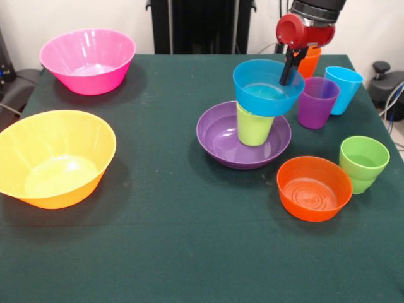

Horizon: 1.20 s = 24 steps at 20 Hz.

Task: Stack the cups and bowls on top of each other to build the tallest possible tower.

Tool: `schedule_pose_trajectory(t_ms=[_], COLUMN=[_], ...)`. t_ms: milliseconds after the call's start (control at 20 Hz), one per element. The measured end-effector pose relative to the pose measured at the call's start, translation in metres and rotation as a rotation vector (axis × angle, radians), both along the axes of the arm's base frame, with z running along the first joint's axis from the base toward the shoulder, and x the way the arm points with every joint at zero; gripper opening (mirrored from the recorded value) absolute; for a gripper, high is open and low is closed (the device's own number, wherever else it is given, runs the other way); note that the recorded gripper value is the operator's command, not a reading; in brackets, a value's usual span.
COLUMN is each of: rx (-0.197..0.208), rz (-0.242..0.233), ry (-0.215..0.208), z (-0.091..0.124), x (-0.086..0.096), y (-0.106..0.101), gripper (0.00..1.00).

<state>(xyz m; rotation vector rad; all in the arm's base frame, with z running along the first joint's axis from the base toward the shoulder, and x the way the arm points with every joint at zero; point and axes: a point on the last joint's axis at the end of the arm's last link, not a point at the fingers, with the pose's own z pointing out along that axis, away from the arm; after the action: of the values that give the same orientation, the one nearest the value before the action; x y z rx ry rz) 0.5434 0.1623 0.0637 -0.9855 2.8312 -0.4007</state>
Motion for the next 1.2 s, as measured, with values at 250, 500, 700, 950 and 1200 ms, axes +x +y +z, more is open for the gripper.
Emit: schedule_pose_trajectory(t_ms=[250, 500, 700, 950, 1200], rx=[-0.002, -0.004, -0.005, -0.012, -0.02], rz=[0.002, 0.002, 0.003, 0.006, 0.008], ry=[0.002, 0.004, 0.008, 0.012, 0.018], z=[-0.0012, -0.0023, -0.003, -0.0036, -0.007], x=[-0.0007, -0.0012, -0.002, -0.0024, -0.0041], y=[0.0004, 0.0, 0.0001, -0.0003, -0.0018], gripper=[0.0, 0.0, 0.0, 0.0, 0.0])
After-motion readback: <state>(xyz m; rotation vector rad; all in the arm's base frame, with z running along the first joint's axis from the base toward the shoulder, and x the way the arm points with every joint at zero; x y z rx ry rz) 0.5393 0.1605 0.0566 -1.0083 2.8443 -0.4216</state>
